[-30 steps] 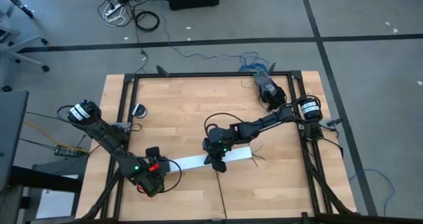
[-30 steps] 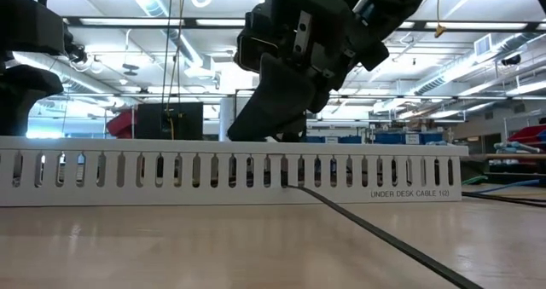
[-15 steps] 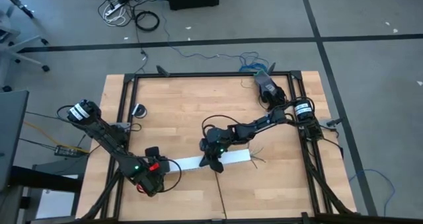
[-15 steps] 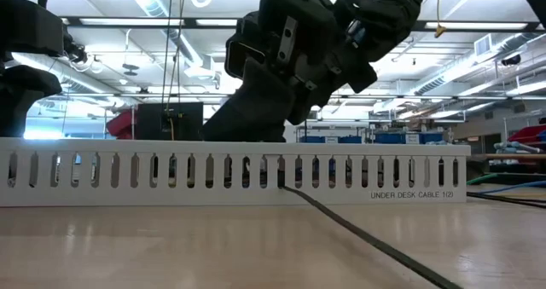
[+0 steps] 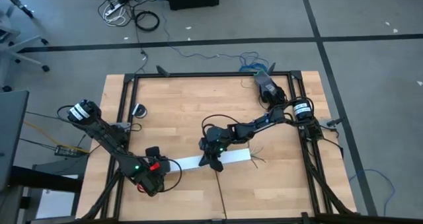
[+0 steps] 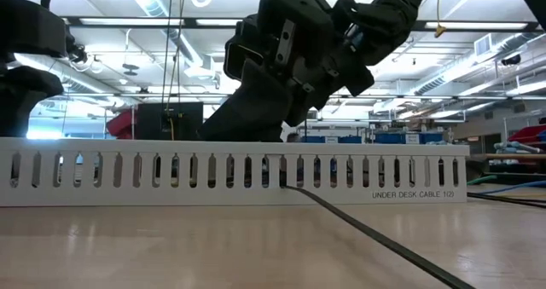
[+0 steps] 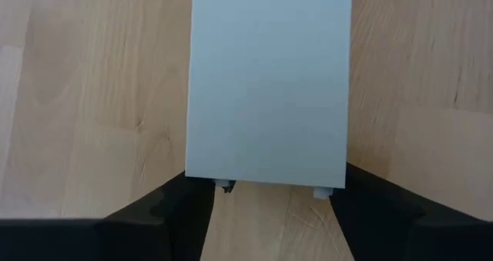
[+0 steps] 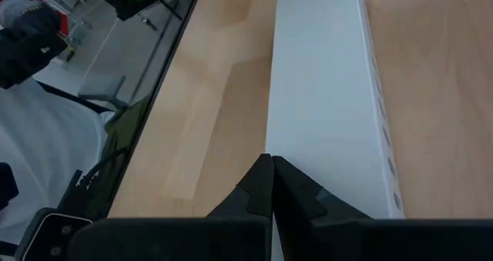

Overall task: Ziptie cables
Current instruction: Close the lid on the cable duct

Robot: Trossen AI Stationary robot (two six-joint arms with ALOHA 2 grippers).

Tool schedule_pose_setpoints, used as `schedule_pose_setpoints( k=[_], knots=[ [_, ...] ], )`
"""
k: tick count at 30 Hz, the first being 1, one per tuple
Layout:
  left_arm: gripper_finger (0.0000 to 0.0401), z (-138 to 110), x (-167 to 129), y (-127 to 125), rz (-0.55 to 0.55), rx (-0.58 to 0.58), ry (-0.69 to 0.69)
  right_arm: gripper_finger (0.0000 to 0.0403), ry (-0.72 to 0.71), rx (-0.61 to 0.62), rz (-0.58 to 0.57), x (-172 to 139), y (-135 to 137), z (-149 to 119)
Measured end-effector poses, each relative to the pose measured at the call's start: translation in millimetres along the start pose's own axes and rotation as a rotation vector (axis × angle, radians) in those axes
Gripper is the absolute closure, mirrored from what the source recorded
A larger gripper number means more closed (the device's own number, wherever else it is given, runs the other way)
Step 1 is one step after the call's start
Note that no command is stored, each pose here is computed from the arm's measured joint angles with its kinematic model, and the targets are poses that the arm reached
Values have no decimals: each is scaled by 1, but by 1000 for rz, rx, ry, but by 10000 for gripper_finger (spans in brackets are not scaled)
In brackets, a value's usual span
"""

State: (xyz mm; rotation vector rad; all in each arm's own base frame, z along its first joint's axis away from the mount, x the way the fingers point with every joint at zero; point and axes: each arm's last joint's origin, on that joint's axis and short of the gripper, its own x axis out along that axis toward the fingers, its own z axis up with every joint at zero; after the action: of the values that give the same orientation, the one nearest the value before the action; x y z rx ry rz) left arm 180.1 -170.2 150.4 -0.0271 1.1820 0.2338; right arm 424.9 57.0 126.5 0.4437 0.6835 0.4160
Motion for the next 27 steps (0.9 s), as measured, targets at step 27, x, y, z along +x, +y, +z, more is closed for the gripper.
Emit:
schedule_pose_setpoints(
  k=[27],
  knots=[
    [135, -7, -2, 0, 17, 10, 33, 403, -36, -25, 25, -14, 12, 13]
  ],
)
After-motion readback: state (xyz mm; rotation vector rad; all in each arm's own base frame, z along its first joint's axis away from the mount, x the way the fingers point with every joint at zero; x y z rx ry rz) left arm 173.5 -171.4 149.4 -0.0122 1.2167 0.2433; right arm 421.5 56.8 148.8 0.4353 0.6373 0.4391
